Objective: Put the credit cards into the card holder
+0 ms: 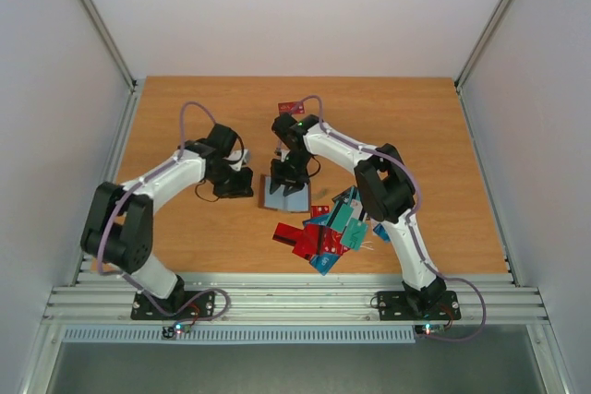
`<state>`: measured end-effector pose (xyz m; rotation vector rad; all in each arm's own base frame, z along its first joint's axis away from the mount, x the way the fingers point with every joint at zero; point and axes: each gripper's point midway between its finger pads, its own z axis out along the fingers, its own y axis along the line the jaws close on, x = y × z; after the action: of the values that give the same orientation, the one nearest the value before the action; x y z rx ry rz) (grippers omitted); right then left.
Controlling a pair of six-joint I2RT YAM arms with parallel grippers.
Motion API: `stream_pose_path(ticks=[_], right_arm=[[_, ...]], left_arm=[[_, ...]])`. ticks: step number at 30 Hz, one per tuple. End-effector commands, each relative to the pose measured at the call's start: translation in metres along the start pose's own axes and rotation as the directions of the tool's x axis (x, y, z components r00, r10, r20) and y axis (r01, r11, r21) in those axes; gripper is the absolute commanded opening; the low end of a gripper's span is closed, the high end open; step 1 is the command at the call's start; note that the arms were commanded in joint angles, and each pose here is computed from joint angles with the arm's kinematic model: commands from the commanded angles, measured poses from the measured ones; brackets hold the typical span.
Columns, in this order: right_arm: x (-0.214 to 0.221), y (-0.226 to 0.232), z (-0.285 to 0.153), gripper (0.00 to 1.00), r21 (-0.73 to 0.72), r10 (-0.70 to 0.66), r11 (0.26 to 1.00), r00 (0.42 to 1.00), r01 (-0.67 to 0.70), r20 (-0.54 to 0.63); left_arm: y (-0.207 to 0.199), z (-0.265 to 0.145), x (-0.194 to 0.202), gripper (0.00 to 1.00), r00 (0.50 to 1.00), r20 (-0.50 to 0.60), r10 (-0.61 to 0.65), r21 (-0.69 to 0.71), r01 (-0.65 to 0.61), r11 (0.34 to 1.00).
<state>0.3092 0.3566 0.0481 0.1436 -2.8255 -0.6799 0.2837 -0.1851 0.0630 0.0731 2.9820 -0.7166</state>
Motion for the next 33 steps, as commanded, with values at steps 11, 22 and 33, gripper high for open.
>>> stream_pose_path(ticks=[11,22,33], right_arm=[[0.026,0.005,-0.044,0.43,-0.005,-0.087,0.996,0.992,0.087,0.089],[0.064,-0.031,-0.071,0.44,0.039,-0.059,0.998,0.983,0.053,0.174],[0.123,-0.128,-0.073,0.49,0.028,0.159,0.985,0.961,-0.170,0.228]], left_arm=[[-0.033,-0.060,0.004,0.01,0.994,0.098,0.036,0.080,-0.044,0.996],[-0.061,-0.065,0.029,0.01,0.991,0.087,0.101,0.103,-0.110,0.989],[-0.120,-0.013,0.042,0.02,0.987,0.016,0.160,0.189,-0.160,0.969]])
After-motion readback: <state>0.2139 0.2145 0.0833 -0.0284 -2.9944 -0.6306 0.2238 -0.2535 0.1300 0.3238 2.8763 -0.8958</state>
